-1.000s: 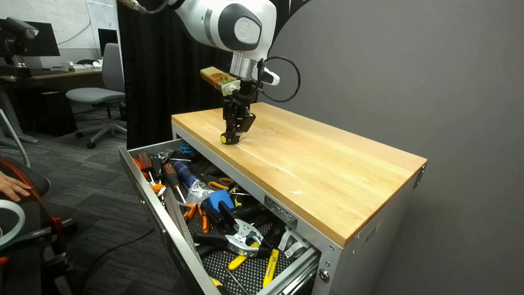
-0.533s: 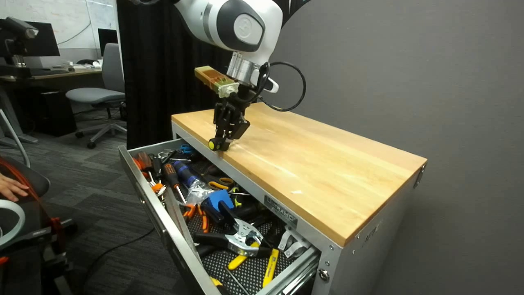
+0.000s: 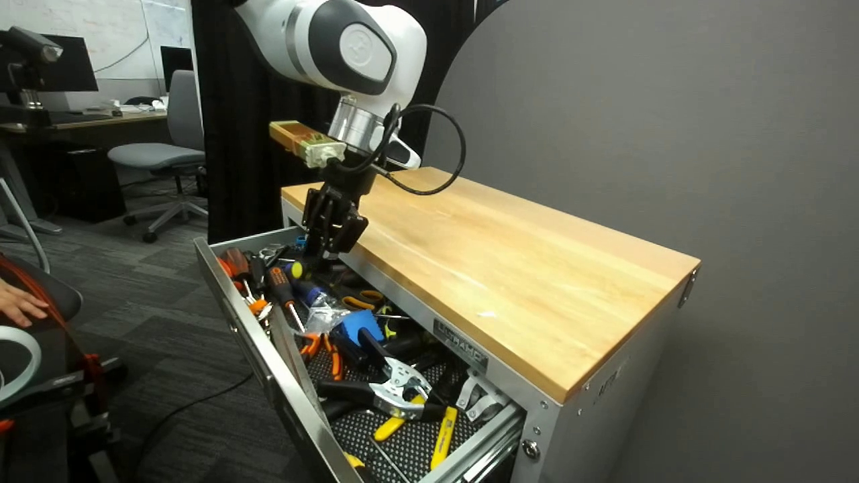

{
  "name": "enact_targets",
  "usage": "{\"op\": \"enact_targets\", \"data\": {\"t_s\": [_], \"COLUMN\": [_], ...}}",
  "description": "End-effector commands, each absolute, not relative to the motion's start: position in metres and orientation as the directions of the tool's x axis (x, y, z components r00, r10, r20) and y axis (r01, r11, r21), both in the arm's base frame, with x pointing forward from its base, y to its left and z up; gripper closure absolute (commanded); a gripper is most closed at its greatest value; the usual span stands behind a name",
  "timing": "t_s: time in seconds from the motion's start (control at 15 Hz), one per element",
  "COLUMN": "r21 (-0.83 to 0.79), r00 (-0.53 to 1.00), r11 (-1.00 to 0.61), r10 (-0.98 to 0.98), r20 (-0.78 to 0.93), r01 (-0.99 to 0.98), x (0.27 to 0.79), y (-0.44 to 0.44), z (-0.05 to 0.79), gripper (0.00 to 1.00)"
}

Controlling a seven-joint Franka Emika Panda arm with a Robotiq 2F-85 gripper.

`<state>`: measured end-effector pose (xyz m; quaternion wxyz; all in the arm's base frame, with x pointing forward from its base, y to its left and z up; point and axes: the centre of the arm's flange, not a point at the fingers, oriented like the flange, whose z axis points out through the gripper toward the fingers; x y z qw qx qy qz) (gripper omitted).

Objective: Put the screwdriver in the drawer then close it

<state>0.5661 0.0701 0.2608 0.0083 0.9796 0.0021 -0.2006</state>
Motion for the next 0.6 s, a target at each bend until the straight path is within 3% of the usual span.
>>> {"op": "enact_targets", "data": {"t_s": [0.0, 0.2, 0.53], "r21": [0.036, -0.009, 0.01], "r00": [0.916, 0.871, 0.72], "r11": [-0.998, -0.994, -0.998], "r10": [0.035, 0.102, 0.039], "r20": [-0.4, -0.48, -0.693], "r01": [0.054, 0.111, 0.064], "x": [0.538, 0.521, 0.486], "y": [0.076, 0.053, 0.0], "z": [0.264, 0.259, 0.242], "gripper": [0.23, 0.01, 0.0]}}
